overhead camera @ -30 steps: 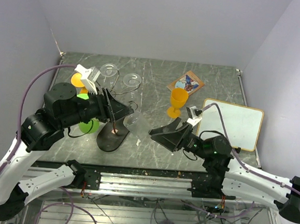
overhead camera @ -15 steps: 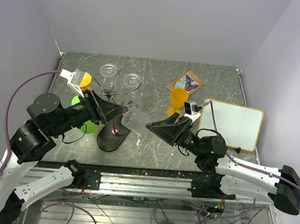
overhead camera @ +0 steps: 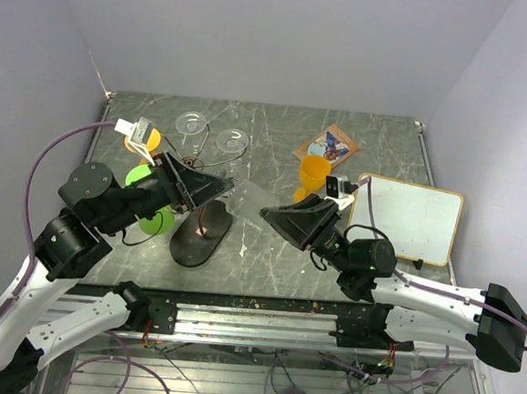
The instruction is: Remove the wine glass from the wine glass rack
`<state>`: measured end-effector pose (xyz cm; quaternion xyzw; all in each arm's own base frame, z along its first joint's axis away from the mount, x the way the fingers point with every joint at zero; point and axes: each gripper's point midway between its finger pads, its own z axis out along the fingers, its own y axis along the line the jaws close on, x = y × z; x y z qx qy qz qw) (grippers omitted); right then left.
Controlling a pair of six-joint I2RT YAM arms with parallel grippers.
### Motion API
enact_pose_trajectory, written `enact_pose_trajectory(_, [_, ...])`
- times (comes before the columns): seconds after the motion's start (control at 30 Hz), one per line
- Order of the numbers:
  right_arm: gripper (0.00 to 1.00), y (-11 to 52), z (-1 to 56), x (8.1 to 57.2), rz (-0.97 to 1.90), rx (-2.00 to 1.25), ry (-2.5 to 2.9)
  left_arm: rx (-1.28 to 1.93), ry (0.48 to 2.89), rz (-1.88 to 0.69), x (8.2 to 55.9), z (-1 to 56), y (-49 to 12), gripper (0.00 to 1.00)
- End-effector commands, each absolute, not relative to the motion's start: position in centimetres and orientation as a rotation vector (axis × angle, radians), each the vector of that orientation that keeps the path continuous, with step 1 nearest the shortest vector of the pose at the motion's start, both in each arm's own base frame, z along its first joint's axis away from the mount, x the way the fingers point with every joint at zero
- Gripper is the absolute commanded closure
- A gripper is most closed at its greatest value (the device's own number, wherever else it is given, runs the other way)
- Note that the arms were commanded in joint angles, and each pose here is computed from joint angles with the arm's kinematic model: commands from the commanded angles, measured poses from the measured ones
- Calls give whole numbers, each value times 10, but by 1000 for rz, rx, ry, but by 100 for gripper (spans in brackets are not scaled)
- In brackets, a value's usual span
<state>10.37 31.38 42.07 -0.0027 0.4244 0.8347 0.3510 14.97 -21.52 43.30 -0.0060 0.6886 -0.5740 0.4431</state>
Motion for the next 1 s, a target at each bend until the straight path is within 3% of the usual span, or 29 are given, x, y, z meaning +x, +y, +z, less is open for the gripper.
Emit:
enact_pose_trajectory(0.0, [72, 294, 455, 106, 2160, 63, 976, 67, 1620, -1473, 145, 458, -222, 93])
enact_pose_trajectory(0.1, [77, 285, 462, 112, 2090, 94, 965, 90, 1625, -1494, 145, 456, -228, 89])
enact_pose_trajectory(0.2, [96, 282, 468, 117, 2060, 122, 980, 114, 1630, -1524, 145, 454, -235, 85])
enact_pose_trajectory(0.27, [100, 279, 475, 115, 2036, 99, 964, 136, 1621, -1534, 143, 455, -237, 78])
enact_pose_trajectory(0.4, [100, 274, 474, 125, 1910, 109, 1028, 105, 1646, -1377, 151, 450, -219, 46])
enact_pose_trajectory(0.53, [100, 271, 450, 148, 1683, 149, 1200, 62, 1638, -1241, 155, 445, -196, 28])
enact_pose_trajectory(0.6, [100, 266, 445, 152, 1592, 123, 1247, 59, 1646, -1202, 154, 443, -189, 9])
enact_pose_trajectory(0.63, [100, 263, 441, 154, 1555, 119, 1269, 65, 1648, -1190, 154, 443, -188, 5])
enact_pose_trajectory(0.83, [100, 234, 413, 159, 1384, 144, 1367, 71, 1634, -1143, 150, 451, -176, 1])
enact_pose_trajectory(0.97, [100, 219, 357, 173, 1085, 120, 1636, 95, 1608, -1123, 143, 463, -169, 2])
